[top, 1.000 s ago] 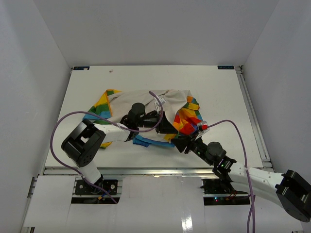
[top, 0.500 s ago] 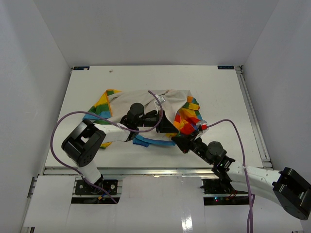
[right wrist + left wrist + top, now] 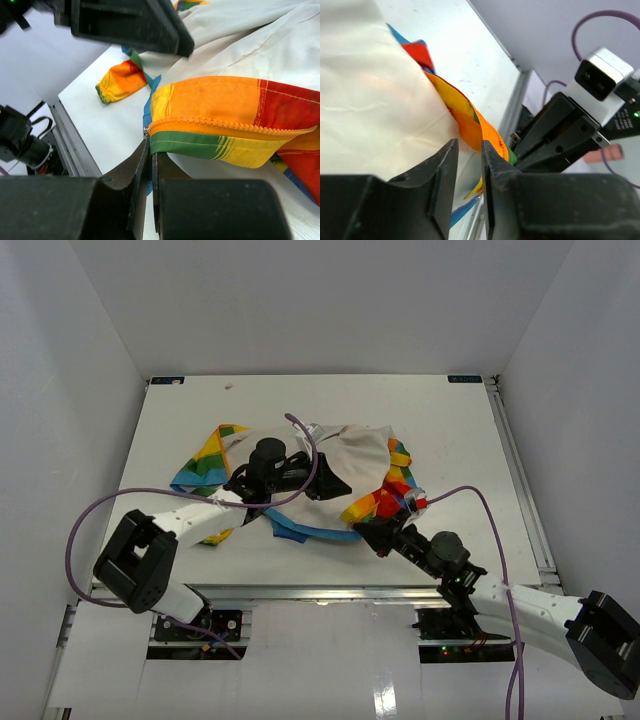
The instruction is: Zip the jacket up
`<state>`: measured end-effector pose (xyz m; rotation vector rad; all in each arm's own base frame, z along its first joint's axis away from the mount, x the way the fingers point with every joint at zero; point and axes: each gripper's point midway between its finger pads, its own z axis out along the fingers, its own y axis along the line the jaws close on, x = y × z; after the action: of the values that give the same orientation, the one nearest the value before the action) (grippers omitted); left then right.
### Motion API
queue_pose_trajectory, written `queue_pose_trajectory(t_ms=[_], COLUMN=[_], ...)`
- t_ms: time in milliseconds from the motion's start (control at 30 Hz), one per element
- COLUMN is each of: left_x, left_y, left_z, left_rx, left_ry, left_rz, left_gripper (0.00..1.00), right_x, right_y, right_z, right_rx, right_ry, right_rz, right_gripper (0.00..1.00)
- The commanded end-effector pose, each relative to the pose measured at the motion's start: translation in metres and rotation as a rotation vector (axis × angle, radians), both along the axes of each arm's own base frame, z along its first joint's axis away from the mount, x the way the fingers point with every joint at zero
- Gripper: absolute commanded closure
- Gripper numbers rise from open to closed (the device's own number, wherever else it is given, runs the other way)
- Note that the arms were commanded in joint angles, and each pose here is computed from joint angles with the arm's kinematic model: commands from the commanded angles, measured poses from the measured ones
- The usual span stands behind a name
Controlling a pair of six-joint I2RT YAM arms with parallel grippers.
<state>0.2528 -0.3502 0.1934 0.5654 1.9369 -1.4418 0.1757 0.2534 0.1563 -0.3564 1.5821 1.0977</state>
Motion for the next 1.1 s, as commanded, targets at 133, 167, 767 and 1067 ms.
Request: queue_pose_trajectory(t_ms=[133, 167, 767, 1067], left_x=[0.006, 0.001, -0.014, 0.089], left_y=[0.031, 0.031, 0.036, 0.146], left_z=[-0.001, -0.003, -0.071, -0.055], left_rx=[0.129, 0.125, 0.097, 0.489], left_ry=[-0.064, -0.057, 0.073, 0.079], left_rz=[0.148, 0.129, 0.164, 0.904], left_gripper=[0.68, 0.68, 0.71, 0.59], right_x=[-0.016, -0.018, 0.0, 0.001], right_y=[0.003, 0.004, 0.0, 0.0], right_z=[-0.018, -0.02, 0.035, 0.046], right_rx=[-0.093, -0.097, -0.051, -0.036], right_ry=[-0.031, -0.032, -0.286, -0.316], right_rz=[0.113, 0.121, 0.22, 0.244], right_gripper=[0.92, 0.92, 0.92, 0.92])
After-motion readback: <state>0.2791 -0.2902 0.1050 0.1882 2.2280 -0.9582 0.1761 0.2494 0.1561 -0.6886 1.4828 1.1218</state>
